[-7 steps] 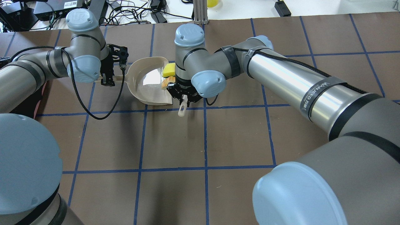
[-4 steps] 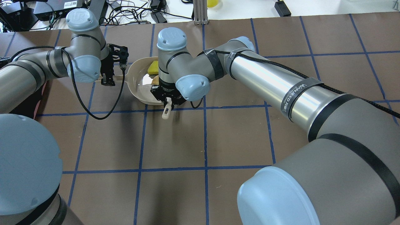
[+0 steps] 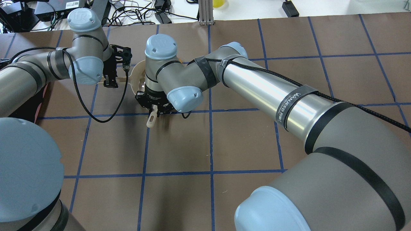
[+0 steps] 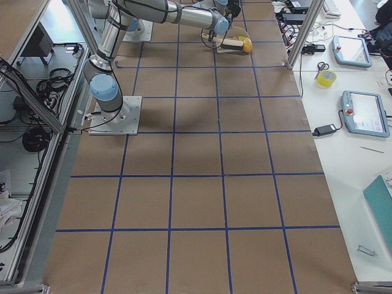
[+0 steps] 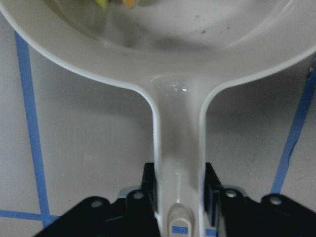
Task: Sweep and dump trash into bin
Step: 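Sweep the trash toward the dustpan with the right gripper's brush, then sweep the remaining trash pieces into the dustpan with the brush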
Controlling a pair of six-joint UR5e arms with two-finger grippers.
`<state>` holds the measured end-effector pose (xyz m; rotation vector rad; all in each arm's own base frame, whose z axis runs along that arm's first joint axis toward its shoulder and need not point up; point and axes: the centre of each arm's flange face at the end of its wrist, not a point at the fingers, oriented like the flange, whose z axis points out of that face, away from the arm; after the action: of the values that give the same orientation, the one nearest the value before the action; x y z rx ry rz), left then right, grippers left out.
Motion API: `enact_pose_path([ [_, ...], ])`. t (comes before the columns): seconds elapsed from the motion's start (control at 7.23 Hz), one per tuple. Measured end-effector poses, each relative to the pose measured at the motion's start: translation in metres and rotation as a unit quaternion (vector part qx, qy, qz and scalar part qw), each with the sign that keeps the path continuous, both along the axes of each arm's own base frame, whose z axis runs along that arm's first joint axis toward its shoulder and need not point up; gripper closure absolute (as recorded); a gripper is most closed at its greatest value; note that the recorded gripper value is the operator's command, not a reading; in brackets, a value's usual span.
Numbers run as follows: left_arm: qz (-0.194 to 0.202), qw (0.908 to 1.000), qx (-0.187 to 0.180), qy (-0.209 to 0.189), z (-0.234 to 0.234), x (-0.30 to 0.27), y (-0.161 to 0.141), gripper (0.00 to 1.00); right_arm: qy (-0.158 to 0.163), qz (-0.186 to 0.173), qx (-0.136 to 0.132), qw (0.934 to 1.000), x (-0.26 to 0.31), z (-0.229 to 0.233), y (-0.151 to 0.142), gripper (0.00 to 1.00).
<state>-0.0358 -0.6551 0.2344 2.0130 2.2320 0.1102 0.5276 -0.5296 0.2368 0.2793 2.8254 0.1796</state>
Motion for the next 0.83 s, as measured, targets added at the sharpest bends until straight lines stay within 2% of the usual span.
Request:
enact_pose_path([
  [0.28,0.000,1.0000,0.000,0.000,0.000,0.000,0.000,0.95,-0.012,-0.006,-0.004,0.9999,0.017,0.013,0.012,1.00],
  [0.41,0.000,1.0000,-0.001,0.001,0.001,0.000,0.000,0.95,-0.009,-0.010,-0.009,0.9999,0.016,0.021,0.013,1.00],
  [0.83,0.000,1.0000,-0.002,0.002,0.002,-0.001,0.001,0.95,0.034,-0.022,-0.025,0.9989,-0.007,0.031,0.001,1.00],
])
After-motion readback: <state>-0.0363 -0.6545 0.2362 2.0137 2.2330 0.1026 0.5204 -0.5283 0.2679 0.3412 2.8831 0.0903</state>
